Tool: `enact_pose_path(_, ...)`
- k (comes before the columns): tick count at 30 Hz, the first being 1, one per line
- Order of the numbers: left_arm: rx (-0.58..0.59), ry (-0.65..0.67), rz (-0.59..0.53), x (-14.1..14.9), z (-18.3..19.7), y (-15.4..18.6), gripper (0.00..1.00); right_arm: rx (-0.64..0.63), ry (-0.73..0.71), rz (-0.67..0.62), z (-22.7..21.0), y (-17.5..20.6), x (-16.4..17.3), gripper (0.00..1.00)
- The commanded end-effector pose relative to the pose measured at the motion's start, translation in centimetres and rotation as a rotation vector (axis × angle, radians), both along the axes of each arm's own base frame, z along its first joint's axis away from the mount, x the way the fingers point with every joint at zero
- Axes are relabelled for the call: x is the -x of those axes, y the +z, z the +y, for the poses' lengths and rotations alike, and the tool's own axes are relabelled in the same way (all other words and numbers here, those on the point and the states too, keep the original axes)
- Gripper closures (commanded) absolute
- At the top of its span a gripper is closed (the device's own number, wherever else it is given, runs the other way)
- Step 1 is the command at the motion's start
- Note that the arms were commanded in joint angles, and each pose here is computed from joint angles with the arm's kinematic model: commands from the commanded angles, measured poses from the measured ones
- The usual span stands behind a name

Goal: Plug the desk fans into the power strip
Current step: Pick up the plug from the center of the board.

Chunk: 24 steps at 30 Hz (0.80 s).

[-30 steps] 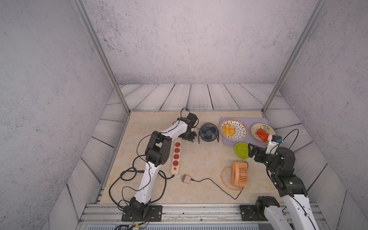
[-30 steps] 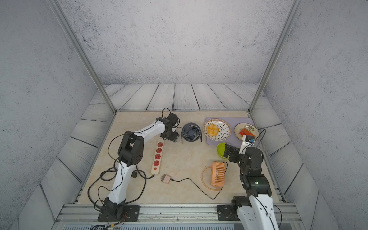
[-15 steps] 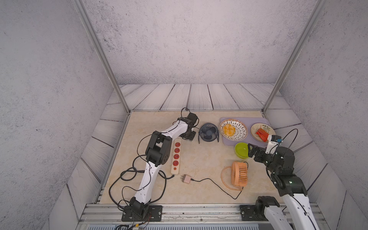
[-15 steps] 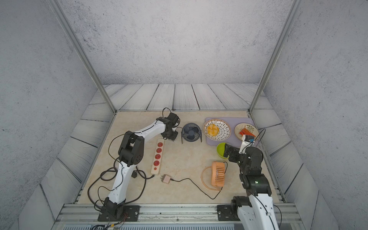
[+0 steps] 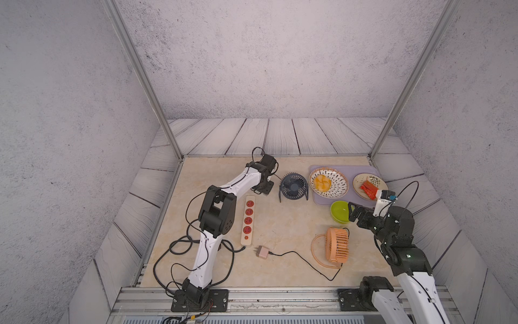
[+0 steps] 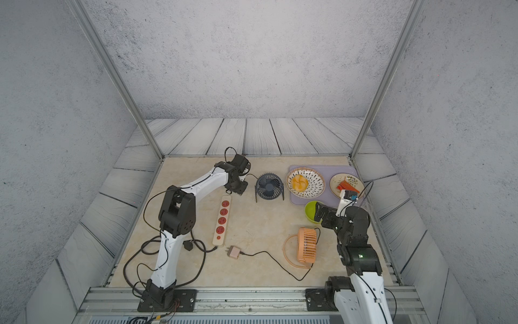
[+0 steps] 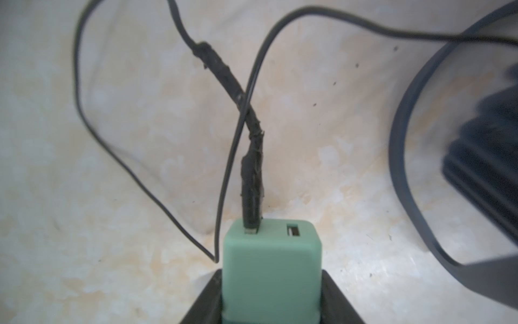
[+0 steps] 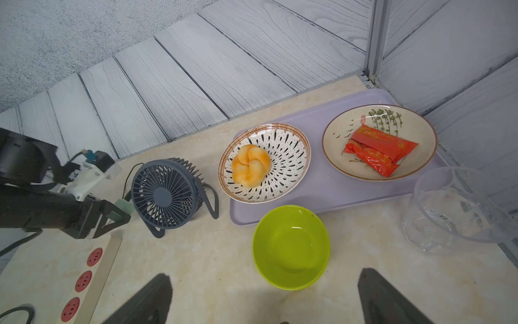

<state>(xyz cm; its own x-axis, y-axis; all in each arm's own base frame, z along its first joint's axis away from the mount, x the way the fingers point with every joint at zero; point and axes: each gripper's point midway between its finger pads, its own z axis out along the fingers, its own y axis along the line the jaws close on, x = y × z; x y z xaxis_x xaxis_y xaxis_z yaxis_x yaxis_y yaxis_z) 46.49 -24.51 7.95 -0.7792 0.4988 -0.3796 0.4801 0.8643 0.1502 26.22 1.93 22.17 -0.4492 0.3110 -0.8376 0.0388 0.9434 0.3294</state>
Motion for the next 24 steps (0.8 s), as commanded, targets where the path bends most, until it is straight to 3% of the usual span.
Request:
enact_pose_path(1,0.027,-0.024,-0.089,-0.2,0.5,4.3,0.61,-0.038,-0.013,0.008,0.1,0.4,0.0,0.01)
enact_pose_path(13,0.132,-0.216,-0.170,3.9,2.3,11.0,0.70,-0.139,0.240,-0.035,4.6,3.6,0.4,0.01)
enact_pose_path(16,0.213,-0.317,-0.161,6.3,1.9,12.6,0.68,-0.146,0.300,-0.060,5.6,4.6,0.1,0.01)
enact_pose_path(24,0.386,-0.592,-0.137,12.9,1.4,14.8,0.78,-0.182,0.532,-0.129,9.5,6.8,-0.3,0.09)
